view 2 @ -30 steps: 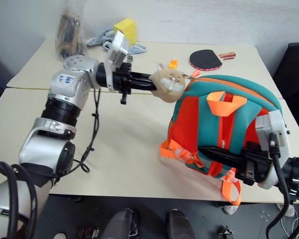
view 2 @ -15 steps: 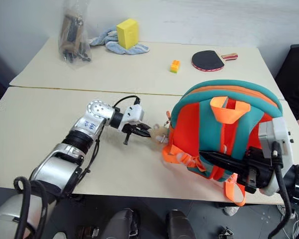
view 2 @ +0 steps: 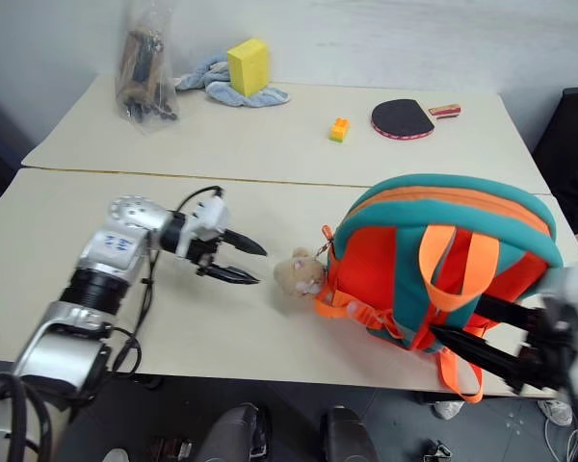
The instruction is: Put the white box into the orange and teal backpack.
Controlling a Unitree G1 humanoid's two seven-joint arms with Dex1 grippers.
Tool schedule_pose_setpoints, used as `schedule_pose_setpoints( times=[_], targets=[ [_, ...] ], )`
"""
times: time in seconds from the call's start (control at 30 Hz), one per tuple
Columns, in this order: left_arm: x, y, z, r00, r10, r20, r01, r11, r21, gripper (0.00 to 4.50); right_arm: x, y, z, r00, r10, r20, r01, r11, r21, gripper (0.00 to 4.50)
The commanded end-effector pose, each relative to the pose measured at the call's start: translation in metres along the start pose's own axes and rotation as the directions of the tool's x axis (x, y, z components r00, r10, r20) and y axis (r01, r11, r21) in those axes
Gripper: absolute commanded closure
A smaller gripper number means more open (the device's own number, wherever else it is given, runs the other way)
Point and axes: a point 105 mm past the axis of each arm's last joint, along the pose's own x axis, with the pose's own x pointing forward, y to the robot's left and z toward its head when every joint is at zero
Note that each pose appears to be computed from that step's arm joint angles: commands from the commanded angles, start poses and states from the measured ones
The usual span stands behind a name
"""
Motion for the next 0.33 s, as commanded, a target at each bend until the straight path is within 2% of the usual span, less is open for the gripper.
schedule_pose_setpoints(
  times=[0.03,0.07,0.17,0.27,0.33],
  targets=[
    [-0.038,-0.009,0.034,0.996,-0.005,0.093,0.004,1.000,0.007,0.23,-0.050,-0.016,0.016,0.996,-0.090,0.007,0.090,0.996,-0.023,0.00],
    [-0.048,-0.010,0.042,0.994,0.015,0.109,-0.016,1.000,0.007,0.04,-0.065,-0.022,0.017,0.992,-0.126,-0.005,0.125,0.992,-0.027,0.00],
    [-0.076,-0.010,0.063,0.981,0.078,0.181,-0.077,0.997,-0.009,0.04,-0.095,-0.038,0.026,0.977,-0.212,0.006,0.212,0.976,-0.041,0.00],
    [-0.088,-0.006,0.078,0.958,0.137,0.251,-0.137,0.990,-0.019,0.04,-0.103,-0.045,0.032,0.972,-0.231,0.050,0.232,0.972,-0.026,0.00],
    [-0.082,-0.004,0.074,0.957,0.167,0.236,-0.169,0.986,-0.012,0.04,-0.100,-0.048,0.031,0.971,-0.229,0.072,0.231,0.973,-0.013,0.00]
  ],
)
